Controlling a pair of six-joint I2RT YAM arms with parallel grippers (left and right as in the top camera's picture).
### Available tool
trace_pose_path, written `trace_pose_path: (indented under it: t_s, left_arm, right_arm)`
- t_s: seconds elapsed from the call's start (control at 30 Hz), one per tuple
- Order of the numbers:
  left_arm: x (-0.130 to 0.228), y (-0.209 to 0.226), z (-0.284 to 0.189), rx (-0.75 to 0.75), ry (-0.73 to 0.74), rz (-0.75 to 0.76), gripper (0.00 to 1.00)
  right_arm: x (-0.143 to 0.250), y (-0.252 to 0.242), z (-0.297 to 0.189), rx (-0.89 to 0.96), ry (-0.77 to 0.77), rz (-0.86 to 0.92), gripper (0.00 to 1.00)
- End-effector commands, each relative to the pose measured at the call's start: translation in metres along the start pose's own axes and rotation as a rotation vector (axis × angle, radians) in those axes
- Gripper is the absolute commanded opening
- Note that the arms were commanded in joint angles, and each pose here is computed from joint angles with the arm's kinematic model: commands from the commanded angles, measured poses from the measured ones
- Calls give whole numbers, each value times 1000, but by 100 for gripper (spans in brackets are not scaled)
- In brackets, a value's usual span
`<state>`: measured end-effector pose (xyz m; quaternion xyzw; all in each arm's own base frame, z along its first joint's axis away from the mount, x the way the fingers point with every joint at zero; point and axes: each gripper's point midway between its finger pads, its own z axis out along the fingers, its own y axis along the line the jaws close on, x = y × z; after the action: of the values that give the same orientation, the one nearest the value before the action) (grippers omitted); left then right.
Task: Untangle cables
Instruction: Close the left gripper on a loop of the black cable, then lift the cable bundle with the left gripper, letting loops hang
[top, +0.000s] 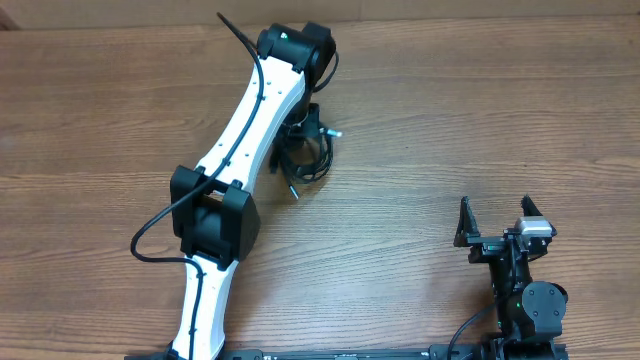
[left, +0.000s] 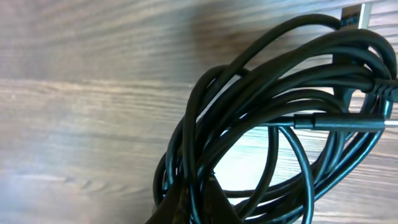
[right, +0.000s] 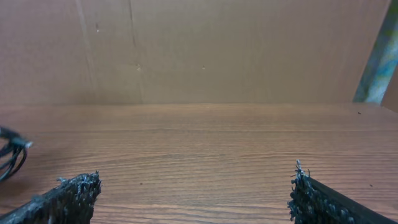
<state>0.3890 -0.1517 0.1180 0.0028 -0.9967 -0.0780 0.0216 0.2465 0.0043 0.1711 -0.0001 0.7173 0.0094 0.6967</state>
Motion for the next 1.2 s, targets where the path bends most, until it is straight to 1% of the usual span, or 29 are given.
trace_pose_path:
  t_s: [0.0,0.07,0.1,0.13,0.17,0.23,0.27,0.3,0.33,0.37,0.4,0.53,0.57,0.6,0.63,0.67,0.73,0.77,0.8,1.0,1.1,1.17]
  left_arm:
    - [15,-40,-2,234,86,94,4]
    - [26,-82,-24,547,110,285,4]
    - [28,-92,-33,643,109,341,4]
    - [26,-90,-34,663,105,344,4]
    - [19,-78,-26,589,105,271,4]
    - [1,-20,-1,239,72,-2,4]
    - [-3,12,4,59,41,-118,4]
    - [-2,42,4,-107,12,-191,4]
    - [-3,54,5,-179,-4,-191,4]
    - [-2,53,6,-174,9,-148,4]
    - [3,42,8,-121,39,-103,4]
    - [10,7,9,67,95,-13,4]
    - [11,0,8,109,101,9,7]
    - [11,-8,7,157,108,36,20]
    - [12,-15,6,199,112,60,40]
    - [13,-20,5,228,114,79,56]
    - [15,-27,3,273,122,116,58]
    - [15,-28,2,283,124,126,62]
    - [15,-28,2,282,124,127,62]
    - [17,-28,7,274,134,127,62]
    - [23,-28,18,262,166,130,57]
    - [27,-30,30,255,186,134,57]
  right_arm:
    - [1,-2,0,10,-7,-4,100]
    - [1,-2,0,10,-7,-4,100]
    - [1,-2,0,10,-7,-4,100]
    - [1,-2,0,10,-7,-4,100]
    - [1,-2,0,10,-7,-4,100]
    - [1,-2,0,10,-7,-4,100]
    - [1,-2,0,10,-7,-4,100]
    - [1,-2,0,10,-7,-4,100]
    - [1,-2,0,10,-7,-4,100]
    - [1,-2,0,10,-7,-4,100]
    - [1,-2,0,10,-7,-4,100]
    - [1,-2,0,10,-7,-4,100]
    - [1,-2,0,10,-7,-4,100]
    - [1,-2,0,10,-7,-4,100]
    - [1,-2,0,10,-7,-4,100]
    - [1,-2,0,10,-7,-4,100]
    - [1,-2,0,10,-7,-4,100]
    - [1,-2,0,10,-7,-4,100]
    - [1,-2,0,10,-7,-4,100]
    - [1,-2,0,10,-7,-4,100]
    - [1,-2,0,10,-7,-4,100]
    - [1,-2,0,10,-7,-4,100]
